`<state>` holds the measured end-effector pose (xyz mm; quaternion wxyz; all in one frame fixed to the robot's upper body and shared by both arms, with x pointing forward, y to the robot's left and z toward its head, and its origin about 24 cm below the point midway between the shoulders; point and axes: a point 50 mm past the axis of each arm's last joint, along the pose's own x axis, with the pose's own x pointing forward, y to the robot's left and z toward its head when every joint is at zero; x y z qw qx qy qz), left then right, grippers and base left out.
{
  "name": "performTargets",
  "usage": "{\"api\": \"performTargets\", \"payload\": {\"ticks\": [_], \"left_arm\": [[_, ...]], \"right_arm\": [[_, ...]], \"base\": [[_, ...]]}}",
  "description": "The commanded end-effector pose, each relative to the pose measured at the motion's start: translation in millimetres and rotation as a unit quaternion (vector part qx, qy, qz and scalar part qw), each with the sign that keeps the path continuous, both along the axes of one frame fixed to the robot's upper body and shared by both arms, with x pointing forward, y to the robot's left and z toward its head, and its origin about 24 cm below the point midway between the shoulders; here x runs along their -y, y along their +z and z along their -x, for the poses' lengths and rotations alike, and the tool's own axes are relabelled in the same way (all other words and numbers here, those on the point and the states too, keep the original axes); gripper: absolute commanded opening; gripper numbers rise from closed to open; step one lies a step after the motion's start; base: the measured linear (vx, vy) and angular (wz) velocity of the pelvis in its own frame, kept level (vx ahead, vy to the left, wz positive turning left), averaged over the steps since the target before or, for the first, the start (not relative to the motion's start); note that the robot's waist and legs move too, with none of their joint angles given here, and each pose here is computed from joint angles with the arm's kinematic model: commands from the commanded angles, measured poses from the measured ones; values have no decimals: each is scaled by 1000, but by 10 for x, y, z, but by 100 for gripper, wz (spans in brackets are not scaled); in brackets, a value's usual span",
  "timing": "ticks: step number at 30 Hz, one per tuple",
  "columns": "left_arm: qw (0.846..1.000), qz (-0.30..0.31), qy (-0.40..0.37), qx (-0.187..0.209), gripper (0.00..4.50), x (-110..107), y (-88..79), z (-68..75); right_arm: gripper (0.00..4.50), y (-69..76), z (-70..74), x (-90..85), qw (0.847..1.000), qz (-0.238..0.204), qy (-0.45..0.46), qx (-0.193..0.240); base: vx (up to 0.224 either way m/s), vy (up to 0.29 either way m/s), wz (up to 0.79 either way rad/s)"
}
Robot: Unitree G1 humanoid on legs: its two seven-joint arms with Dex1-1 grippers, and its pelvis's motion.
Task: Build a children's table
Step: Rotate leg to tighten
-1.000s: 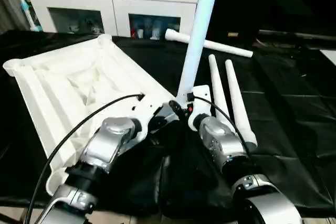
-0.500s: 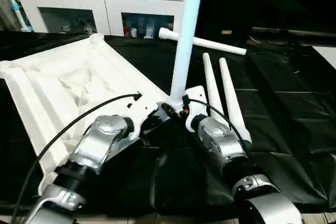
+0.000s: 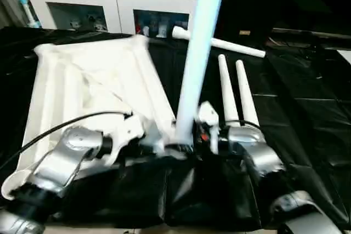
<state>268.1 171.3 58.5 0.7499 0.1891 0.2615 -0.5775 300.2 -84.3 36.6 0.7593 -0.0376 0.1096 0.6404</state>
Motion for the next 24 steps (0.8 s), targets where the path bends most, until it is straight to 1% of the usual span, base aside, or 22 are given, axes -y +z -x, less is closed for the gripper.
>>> {"api": "performTargets", "payload": {"ticks": [1, 4, 7, 9, 10, 11, 15, 17, 24], "left_arm": [[999, -6, -33, -40, 0, 56, -104, 99], [999, -8, -34, -39, 0, 34, -98, 97], [999, -8, -32, -40, 0, 29, -94, 96], [999, -8, -32, -41, 0, 31, -86, 96], [999, -10, -31, -40, 0, 30, -85, 92], [999, -11, -30, -40, 0, 28, -85, 89], [999, -13, -28, -38, 0, 21, -87, 81], [999, -13, -26, -38, 0, 20, -87, 79], [999, -16, -22, -36, 0, 13, -93, 69]], "right_arm": [[386, 3, 42, 2, 999, 17, 34, 9], [386, -9, 39, 18, 999, 23, 33, 9], [353, -7, 36, 15, 999, 23, 32, 6], [348, -7, 40, 18, 999, 24, 34, 3], [335, -12, 42, 18, 999, 25, 34, 2], [311, -15, 42, 18, 999, 26, 34, 1], [297, -49, 46, 22, 998, 43, 36, 6], [279, -61, 48, 22, 998, 49, 37, 10], [272, -73, 37, 10, 998, 49, 27, 11]], "base": [[0, 0, 0], [0, 0, 0], [0, 0, 0], [0, 0, 0], [0, 0, 0], [0, 0, 0], [0, 0, 0], [0, 0, 0], [0, 0, 0]]}}
